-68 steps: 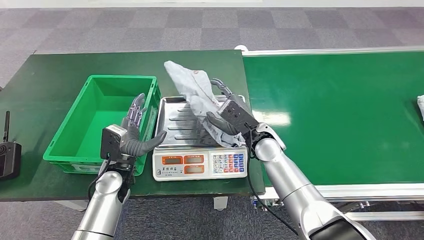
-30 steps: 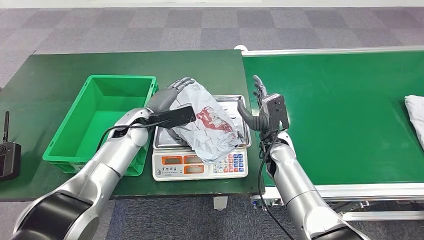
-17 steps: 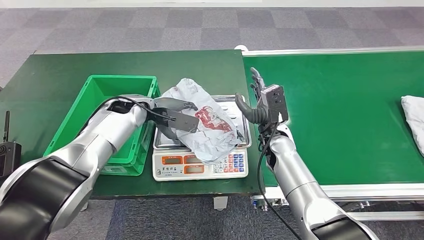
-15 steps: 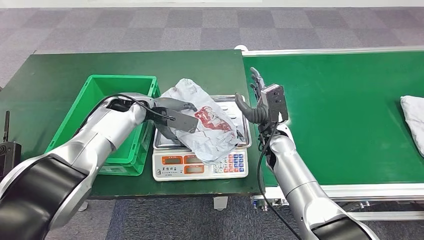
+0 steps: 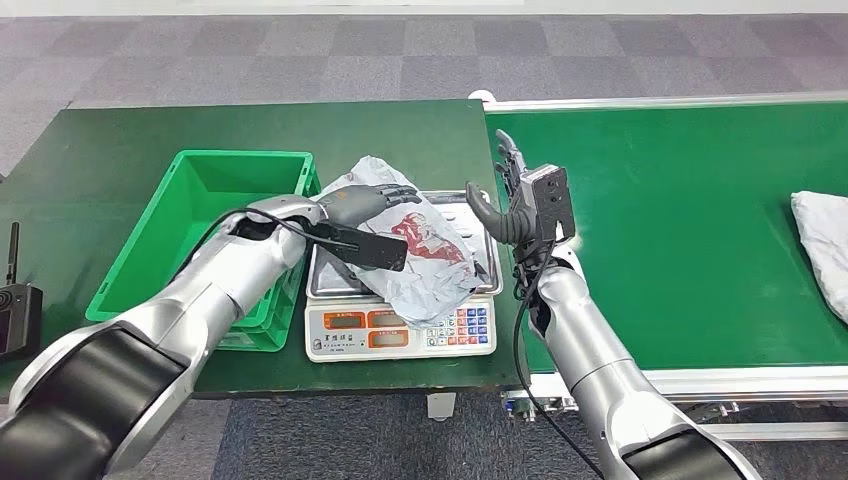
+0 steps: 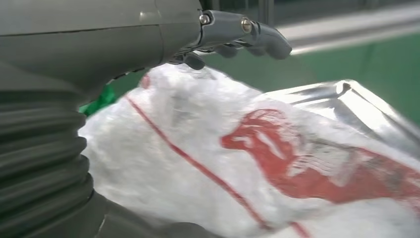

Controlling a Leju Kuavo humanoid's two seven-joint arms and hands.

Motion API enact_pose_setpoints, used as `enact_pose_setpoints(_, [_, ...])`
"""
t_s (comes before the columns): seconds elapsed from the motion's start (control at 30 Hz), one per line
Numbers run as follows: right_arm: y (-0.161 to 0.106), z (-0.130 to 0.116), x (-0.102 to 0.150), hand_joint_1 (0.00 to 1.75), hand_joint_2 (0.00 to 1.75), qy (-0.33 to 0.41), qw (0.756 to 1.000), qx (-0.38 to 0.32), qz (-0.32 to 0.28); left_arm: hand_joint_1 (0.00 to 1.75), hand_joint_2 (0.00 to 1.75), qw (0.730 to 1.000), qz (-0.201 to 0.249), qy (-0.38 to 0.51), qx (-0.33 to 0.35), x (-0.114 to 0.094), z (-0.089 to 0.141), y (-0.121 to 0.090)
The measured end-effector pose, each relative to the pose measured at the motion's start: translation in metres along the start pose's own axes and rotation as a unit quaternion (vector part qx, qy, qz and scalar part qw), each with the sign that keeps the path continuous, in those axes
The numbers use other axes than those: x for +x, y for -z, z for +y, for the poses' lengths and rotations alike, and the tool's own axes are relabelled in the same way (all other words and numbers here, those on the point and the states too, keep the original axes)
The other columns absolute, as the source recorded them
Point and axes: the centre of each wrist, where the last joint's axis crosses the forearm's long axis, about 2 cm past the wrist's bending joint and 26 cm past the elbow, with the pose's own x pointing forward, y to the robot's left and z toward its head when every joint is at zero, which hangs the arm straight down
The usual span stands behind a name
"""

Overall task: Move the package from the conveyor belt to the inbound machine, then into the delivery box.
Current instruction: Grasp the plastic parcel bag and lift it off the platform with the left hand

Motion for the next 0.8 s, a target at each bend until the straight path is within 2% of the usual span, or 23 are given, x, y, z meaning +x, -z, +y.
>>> enact_pose_setpoints(0.13, [0.001,0.001,0.001,0.00,1.75,0.003,1.000,-0.002,-0.006,0.00,1.75,0.999,-0.001,0.008,0.049,-0.001,-0.032,0.001])
enact_pose_setpoints(0.27, [0.002,0.001,0.004,0.00,1.75,0.004,1.000,-0.004,-0.011,0.00,1.75,0.999,0.011,0.004,0.043,-0.001,-0.059,0.000])
enact_pose_setpoints(0.53, [0.010,0.000,0.012,0.00,1.75,0.007,1.000,-0.005,-0.016,0.00,1.75,0.999,0.025,0.027,-0.024,0.011,-0.067,0.011])
enact_pose_setpoints(0.57, [0.010,0.000,0.012,0.00,1.75,0.008,1.000,-0.006,-0.016,0.04,1.75,0.999,0.024,0.028,-0.027,0.012,-0.067,0.012])
enact_pose_setpoints(0.7, [0.009,0.000,0.011,0.00,1.75,0.011,1.000,-0.004,-0.017,1.75,1.75,0.999,0.019,0.026,-0.038,0.012,-0.071,0.012])
enact_pose_setpoints(0.8, [0.010,0.001,0.011,0.00,1.75,0.012,1.000,-0.003,-0.017,1.75,1.75,0.999,0.016,0.021,-0.043,0.013,-0.077,0.012])
